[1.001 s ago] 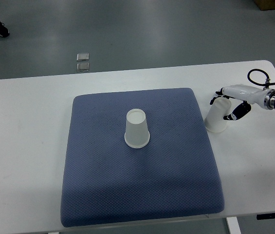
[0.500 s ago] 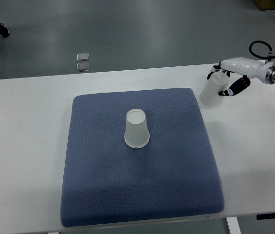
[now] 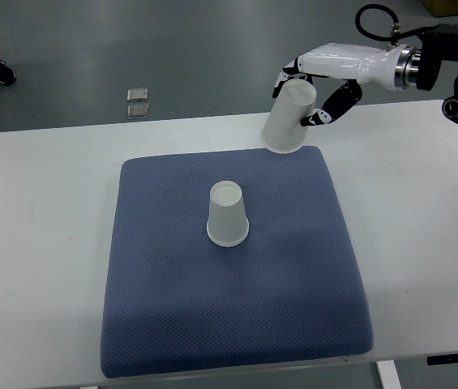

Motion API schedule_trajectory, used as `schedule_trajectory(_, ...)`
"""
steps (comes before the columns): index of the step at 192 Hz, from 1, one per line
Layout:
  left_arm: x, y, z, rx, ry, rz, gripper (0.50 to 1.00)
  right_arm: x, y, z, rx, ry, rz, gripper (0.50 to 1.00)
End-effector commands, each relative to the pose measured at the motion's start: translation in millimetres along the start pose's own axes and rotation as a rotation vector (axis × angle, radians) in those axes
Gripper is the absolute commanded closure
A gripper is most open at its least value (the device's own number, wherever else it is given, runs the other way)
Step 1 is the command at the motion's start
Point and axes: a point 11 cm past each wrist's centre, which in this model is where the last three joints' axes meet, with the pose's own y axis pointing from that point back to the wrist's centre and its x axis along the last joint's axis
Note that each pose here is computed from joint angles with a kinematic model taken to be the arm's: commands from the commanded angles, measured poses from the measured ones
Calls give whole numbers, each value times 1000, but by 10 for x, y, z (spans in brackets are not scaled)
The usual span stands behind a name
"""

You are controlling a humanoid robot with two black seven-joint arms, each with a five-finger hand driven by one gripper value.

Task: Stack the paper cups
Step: 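Lift the cup with the right hand and carry it toward the centre cup, then lower the held cup onto the upside-down cup on the cushion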

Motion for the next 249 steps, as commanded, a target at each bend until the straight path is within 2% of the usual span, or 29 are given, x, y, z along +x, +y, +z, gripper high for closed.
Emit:
schedule_trajectory(1, -1, 0, -2, 1, 0, 0, 500, 115, -124, -209, 52, 17, -18, 1000)
schedule_trajectory(52, -1, 0, 0, -1, 0, 0, 500, 61, -400, -647, 163, 19, -93, 1000)
schedule_trajectory(90, 5, 0, -1, -1, 0, 1, 500, -14, -473, -862, 220, 14, -146, 1000)
schedule_trajectory(249, -1, 0, 0, -1, 0, 0, 500, -226, -579, -914, 206, 59, -196, 1000)
